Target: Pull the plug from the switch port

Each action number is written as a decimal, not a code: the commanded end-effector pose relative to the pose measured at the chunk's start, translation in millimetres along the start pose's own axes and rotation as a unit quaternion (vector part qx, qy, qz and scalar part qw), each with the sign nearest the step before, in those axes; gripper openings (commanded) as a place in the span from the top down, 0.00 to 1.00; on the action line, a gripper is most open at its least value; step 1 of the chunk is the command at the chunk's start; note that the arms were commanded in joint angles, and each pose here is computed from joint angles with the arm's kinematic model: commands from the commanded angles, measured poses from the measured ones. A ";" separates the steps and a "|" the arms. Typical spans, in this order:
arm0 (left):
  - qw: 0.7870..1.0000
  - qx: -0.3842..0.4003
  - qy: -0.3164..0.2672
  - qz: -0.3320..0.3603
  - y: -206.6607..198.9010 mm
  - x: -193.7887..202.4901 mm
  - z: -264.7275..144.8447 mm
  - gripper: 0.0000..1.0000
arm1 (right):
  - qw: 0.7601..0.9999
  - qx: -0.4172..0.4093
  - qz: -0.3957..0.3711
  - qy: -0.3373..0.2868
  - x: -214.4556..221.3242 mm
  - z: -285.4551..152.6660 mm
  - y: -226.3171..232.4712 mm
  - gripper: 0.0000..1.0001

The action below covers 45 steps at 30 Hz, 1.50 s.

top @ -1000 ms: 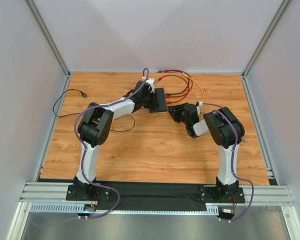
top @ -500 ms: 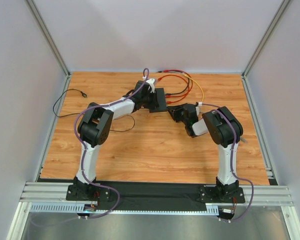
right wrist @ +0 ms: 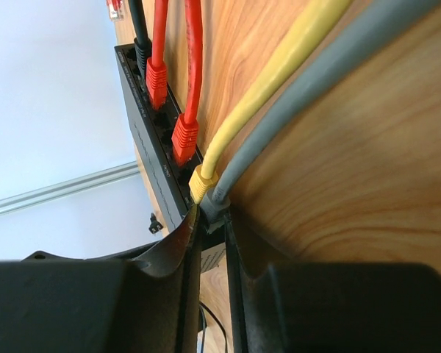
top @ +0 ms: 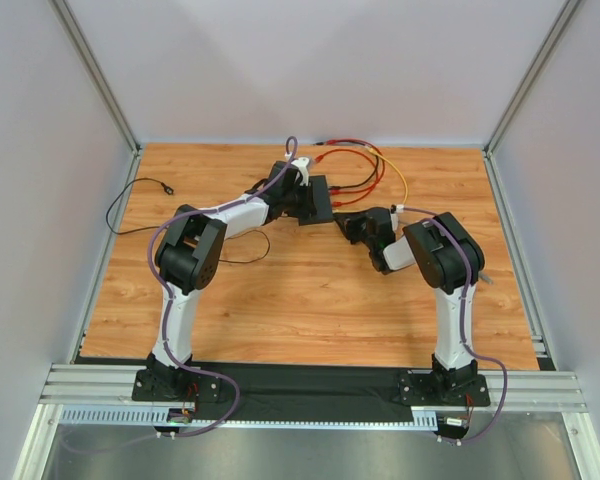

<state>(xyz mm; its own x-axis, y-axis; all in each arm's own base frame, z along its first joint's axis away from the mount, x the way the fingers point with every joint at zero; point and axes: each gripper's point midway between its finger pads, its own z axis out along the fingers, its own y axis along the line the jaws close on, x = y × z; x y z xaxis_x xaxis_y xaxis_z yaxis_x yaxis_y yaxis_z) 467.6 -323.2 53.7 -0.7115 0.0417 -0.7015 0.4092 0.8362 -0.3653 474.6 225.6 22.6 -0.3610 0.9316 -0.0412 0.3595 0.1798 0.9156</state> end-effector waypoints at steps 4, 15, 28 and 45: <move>0.999 -0.021 0.030 -0.017 12.2 9.1 4.8 0.78 | 0.998 0.067 0.000 -0.002 3.5 8.5 -42.2 0.95; 0.992 -0.050 0.074 -0.087 35.4 25.1 16.5 0.90 | 0.997 0.072 0.024 -0.017 -1.3 2.3 -48.4 1.00; 0.986 -0.067 0.111 -0.107 45.9 35.7 25.7 1.00 | 0.995 0.095 0.021 -0.035 -12.4 -6.1 -58.4 1.00; 0.986 -0.067 0.112 -0.107 46.5 35.5 25.3 1.00 | 0.990 0.127 -0.018 -0.052 -26.6 -19.3 -56.3 1.00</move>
<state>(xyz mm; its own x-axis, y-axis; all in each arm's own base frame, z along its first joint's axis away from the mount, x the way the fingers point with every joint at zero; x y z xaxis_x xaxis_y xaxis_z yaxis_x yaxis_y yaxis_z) 495.2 -321.9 48.9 -0.8187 -0.0705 -0.5699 0.2517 0.8480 -0.4664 472.3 205.6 19.4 -0.2914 0.9548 -0.0591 0.4605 0.1942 0.8661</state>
